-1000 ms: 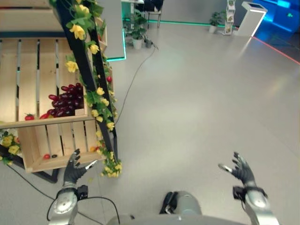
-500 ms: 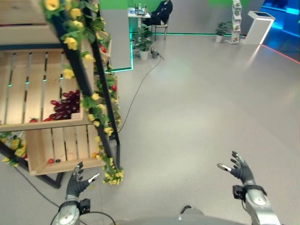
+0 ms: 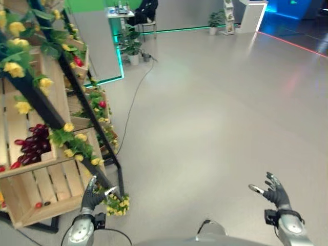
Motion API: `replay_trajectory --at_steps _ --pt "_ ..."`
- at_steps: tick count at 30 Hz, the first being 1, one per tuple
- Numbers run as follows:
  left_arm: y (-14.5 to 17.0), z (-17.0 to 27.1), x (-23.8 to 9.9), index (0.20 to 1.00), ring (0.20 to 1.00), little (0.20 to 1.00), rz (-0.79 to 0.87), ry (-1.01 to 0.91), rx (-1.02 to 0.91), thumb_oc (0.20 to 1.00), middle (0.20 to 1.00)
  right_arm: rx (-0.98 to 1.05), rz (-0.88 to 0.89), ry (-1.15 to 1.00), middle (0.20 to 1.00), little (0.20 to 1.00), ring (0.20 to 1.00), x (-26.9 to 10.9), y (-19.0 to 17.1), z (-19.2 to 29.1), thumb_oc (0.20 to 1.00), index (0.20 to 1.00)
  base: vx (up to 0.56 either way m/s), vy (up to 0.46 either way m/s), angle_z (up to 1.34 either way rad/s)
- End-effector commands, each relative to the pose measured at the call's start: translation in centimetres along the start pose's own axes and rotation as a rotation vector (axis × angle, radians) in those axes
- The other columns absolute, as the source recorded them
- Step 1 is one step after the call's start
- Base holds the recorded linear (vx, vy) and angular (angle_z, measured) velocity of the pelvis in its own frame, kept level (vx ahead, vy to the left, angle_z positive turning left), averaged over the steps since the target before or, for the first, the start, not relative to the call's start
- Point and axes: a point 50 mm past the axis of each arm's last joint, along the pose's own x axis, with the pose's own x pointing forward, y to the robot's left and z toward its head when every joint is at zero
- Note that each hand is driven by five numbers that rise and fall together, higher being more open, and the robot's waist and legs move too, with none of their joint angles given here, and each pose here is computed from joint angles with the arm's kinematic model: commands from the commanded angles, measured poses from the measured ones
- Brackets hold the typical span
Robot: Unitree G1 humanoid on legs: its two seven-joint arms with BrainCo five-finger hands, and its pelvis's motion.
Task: Pick up the fruits from the basket on one side to the basket on the other side
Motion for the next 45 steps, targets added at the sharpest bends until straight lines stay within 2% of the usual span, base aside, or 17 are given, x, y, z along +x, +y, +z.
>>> replay_trajectory --at_steps 1,5,10,18,26,32,40,45 --pt "-0.4 5.3 1.2 1.0 1.0 1.0 -0.015 -0.247 0.014 1.0 1.0 -0.023 -0.091 -0.186 1.0 1.0 1.0 1.3 -2.4 4.3 1.0 1.0 -0.06 -0.075 -0.77" --pt "-0.2 6.9 1.7 1.0 1.0 1.0 -0.02 -0.311 0.026 1.0 1.0 -0.029 -0.092 -0.213 1.0 1.0 1.0 1.6 -2.1 5.1 1.0 1.0 0.01 -0.214 -0.66" --pt "-2.7 8.8 2.5 1.0 1.0 1.0 -0.072 -0.374 -0.032 1.0 1.0 -0.007 -0.147 -0.273 1.0 1.0 1.0 1.6 -3.2 6.5 1.0 1.0 0.06 -0.263 -0.89" --pt "-4.4 13.5 3.2 1.0 1.0 1.0 -0.137 -0.542 -0.113 1.0 1.0 0.024 -0.199 -0.366 1.0 1.0 1.0 1.7 -4.4 8.5 1.0 1.0 0.06 -0.241 -0.61" --pt "-3.7 14.2 2.7 1.0 1.0 1.0 -0.103 -0.582 -0.154 1.0 1.0 0.021 -0.157 -0.364 1.0 1.0 1.0 2.1 -3.3 8.7 1.0 1.0 0.16 -0.075 -1.39" --pt "-1.6 13.9 2.2 1.0 1.0 1.0 -0.031 -0.592 -0.128 1.0 1.0 0.006 -0.092 -0.372 1.0 1.0 1.0 2.9 -2.0 9.3 1.0 1.0 0.16 0.04 -1.55" --pt "-0.7 14.7 2.0 1.0 1.0 1.0 -0.034 -0.63 -0.065 1.0 1.0 0.025 -0.029 -0.354 1.0 1.0 1.0 3.3 0.2 9.1 1.0 1.0 0.08 0.173 -0.8" --pt "-1.3 15.0 1.9 1.0 1.0 1.0 -0.082 -0.638 -0.046 1.0 1.0 0.025 -0.024 -0.339 1.0 1.0 1.0 2.8 0.0 8.5 1.0 1.0 0.0 0.169 -0.69"
